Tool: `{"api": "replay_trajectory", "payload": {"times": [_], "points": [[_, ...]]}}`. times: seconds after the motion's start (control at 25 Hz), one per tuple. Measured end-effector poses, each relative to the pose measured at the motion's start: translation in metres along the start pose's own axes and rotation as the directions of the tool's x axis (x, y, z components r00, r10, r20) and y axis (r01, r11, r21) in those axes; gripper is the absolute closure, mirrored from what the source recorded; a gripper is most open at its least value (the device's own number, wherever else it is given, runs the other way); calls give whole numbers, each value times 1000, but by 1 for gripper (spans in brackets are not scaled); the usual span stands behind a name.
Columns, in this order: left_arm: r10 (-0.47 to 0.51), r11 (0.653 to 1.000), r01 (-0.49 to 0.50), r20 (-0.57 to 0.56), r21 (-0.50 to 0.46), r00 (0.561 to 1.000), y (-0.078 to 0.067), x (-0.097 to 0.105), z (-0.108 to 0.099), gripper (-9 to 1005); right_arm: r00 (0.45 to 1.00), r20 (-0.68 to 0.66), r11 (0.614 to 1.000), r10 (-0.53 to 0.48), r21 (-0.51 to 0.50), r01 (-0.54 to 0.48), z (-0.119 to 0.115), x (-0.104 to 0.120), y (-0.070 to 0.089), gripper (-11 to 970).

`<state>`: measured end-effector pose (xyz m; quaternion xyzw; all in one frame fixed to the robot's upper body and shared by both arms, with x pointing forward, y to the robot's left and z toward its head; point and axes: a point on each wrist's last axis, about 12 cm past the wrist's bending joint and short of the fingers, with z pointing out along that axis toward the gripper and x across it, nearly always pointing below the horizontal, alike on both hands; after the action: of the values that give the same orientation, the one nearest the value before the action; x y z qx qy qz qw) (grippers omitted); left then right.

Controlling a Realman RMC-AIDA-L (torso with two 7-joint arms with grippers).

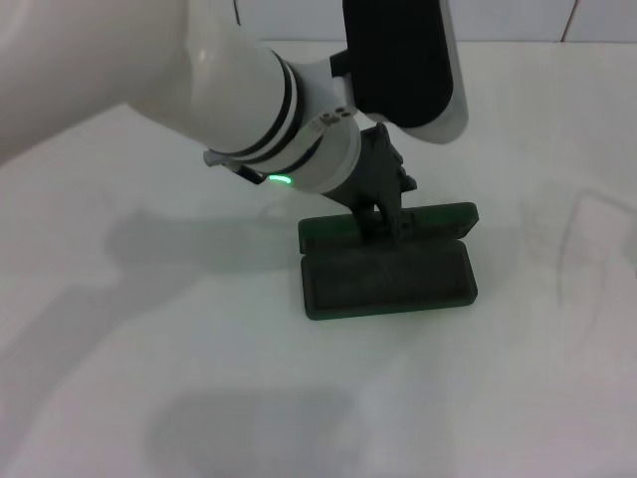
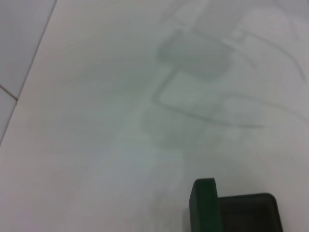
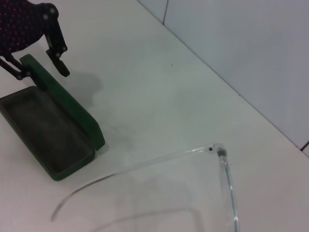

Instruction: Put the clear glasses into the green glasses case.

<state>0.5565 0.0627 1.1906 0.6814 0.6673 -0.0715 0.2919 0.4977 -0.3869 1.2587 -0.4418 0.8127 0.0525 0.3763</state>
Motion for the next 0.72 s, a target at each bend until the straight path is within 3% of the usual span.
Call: {"api": "replay_trajectory", "payload": {"times": [0.4,0.72], "points": [[-9,1000,8,25,12,1000,-2,-4,-23,683,1000,1,1000,-6,2,6,-1,-2,0,856],[-37,999,40,185,-11,982,-4,-4,-82,685,998,55,999,-4,45,2,-6,-11,-3,855]]}}
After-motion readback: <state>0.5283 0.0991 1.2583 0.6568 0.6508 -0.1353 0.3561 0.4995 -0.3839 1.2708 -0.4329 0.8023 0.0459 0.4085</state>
